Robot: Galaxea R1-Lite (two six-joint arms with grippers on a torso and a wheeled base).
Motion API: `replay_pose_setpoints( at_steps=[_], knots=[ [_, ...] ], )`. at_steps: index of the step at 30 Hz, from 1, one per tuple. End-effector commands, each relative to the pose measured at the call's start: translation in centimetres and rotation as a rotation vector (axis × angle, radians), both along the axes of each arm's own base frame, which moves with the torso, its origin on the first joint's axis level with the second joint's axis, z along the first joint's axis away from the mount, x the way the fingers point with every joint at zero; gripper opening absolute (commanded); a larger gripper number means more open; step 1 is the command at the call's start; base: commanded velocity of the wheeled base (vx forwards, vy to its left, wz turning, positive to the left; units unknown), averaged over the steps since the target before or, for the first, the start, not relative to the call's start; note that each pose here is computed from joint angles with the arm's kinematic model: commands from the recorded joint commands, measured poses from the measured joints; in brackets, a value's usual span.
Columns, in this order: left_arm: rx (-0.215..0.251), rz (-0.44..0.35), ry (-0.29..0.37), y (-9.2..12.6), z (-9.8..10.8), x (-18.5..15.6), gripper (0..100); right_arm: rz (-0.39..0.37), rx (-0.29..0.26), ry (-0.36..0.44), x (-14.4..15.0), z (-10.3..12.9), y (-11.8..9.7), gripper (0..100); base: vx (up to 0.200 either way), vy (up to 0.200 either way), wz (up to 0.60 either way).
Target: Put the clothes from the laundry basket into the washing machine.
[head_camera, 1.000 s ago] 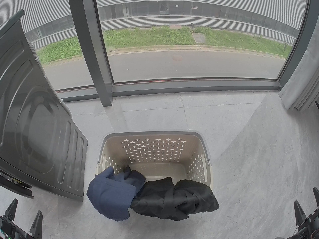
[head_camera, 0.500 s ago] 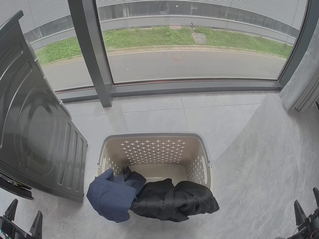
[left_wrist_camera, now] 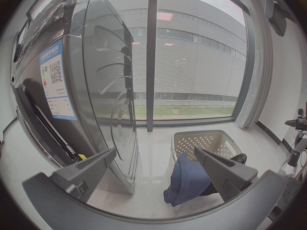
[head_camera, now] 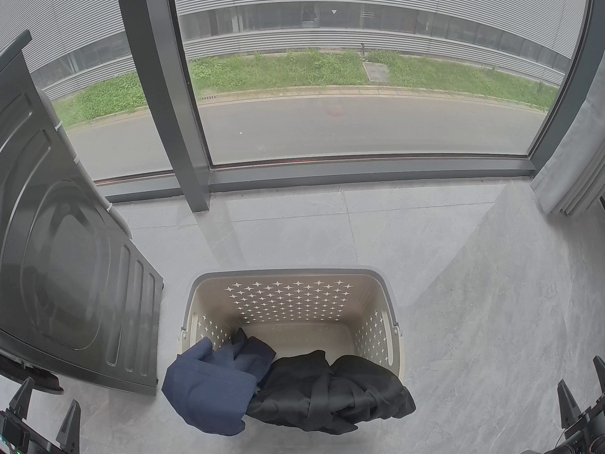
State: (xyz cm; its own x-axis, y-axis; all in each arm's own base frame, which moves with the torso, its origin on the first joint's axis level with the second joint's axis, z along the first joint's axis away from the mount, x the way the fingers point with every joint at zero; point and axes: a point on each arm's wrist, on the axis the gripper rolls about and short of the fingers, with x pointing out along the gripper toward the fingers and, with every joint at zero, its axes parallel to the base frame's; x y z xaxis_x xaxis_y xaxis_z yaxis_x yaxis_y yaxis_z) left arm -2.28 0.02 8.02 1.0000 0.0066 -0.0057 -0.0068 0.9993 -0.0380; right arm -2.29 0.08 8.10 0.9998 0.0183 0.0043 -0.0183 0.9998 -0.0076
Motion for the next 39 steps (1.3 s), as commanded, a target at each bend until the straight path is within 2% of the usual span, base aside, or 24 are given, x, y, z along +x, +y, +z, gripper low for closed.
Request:
replay_pose_setpoints(
  at_steps=[1, 10, 16, 22, 28, 34, 39],
  knots=[
    [0.000, 0.001, 0.005, 0.00, -0.43, 0.03, 100, 0.002, 0.000, 0.015, 0.11, -0.45, 0.00, 100, 0.000, 0.000, 0.00],
    [0.001, 0.000, 0.005, 0.00, -0.43, 0.03, 100, 0.000, 0.000, 0.015, 0.11, -0.45, 0.00, 100, 0.000, 0.000, 0.00],
    [0.000, 0.000, 0.007, 0.00, -0.43, 0.04, 100, 0.000, 0.000, 0.017, 0.12, -0.49, 0.00, 100, 0.200, 0.000, 0.00],
    [0.000, 0.001, 0.005, 0.00, -0.43, 0.03, 100, 0.000, 0.000, 0.015, 0.11, -0.45, 0.00, 100, 0.000, 0.000, 0.00],
    [0.000, 0.001, 0.005, 0.00, -0.43, 0.03, 100, 0.000, 0.000, 0.015, 0.11, -0.45, 0.00, 100, 0.200, 0.000, 0.00],
    [0.000, 0.001, 0.005, 0.00, -0.43, 0.03, 100, 0.000, 0.000, 0.015, 0.11, -0.45, 0.00, 100, 0.000, 0.000, 0.00],
    [0.000, 0.000, 0.005, 0.00, -0.43, 0.03, 100, 0.000, 0.000, 0.015, 0.11, -0.45, 0.00, 100, 0.200, 0.000, 0.00]
  ],
)
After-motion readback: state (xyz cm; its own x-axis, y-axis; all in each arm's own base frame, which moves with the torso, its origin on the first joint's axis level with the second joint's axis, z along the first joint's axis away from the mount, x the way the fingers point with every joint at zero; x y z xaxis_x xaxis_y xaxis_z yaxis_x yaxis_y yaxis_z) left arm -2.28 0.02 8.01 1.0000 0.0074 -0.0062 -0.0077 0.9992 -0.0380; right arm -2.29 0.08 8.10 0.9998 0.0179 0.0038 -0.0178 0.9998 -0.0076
